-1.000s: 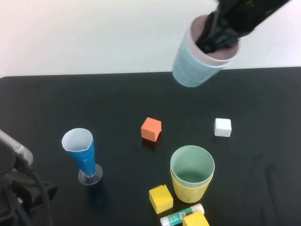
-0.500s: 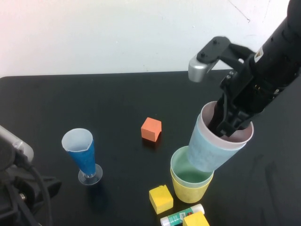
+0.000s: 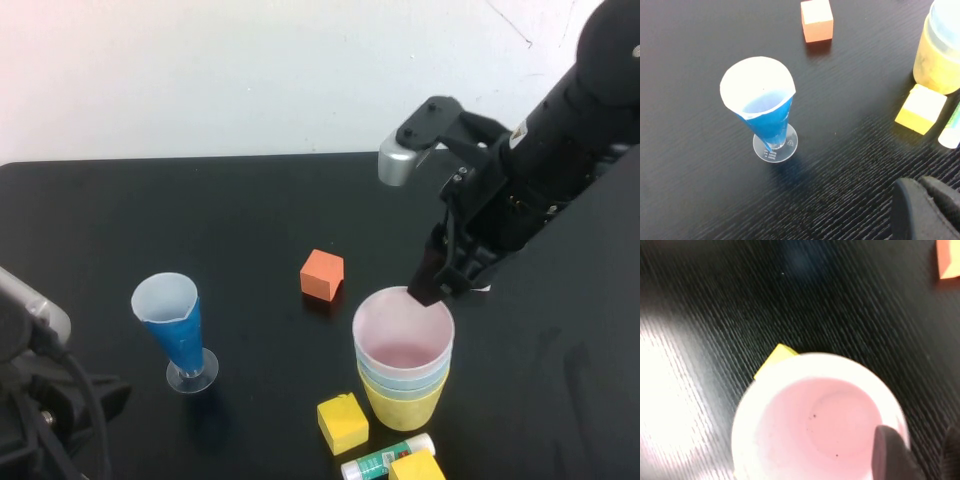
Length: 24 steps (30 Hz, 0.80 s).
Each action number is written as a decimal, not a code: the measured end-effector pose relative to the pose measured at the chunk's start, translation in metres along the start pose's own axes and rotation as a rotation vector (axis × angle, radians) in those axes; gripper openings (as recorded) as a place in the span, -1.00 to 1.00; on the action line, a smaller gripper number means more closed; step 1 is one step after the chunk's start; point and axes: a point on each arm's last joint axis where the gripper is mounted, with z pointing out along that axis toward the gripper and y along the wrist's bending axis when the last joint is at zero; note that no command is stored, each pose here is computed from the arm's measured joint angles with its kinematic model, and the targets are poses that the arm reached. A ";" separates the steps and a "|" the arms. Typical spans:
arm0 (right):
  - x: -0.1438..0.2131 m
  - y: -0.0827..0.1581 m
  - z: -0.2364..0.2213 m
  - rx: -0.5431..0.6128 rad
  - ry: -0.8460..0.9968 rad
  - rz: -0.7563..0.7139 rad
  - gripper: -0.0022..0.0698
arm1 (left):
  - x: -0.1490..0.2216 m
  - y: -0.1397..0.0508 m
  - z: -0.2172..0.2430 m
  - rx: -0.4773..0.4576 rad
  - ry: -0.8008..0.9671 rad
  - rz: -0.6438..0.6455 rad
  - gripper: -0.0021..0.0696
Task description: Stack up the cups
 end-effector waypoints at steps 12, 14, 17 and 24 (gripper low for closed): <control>0.004 0.021 -0.037 0.021 -0.056 -0.049 -0.52 | 0.004 0.000 0.000 0.002 -0.009 0.001 -0.94; 0.009 0.031 -0.051 0.033 -0.092 -0.078 -0.62 | 0.011 0.000 0.002 0.013 -0.055 -0.005 -0.94; 0.027 0.056 -0.084 0.109 -0.223 -0.136 -0.77 | 0.025 0.000 0.003 0.031 -0.145 -0.031 -0.94; 0.094 0.106 -0.127 0.331 -0.514 -0.233 -0.89 | 0.058 0.002 0.002 0.061 -0.288 -0.042 -0.94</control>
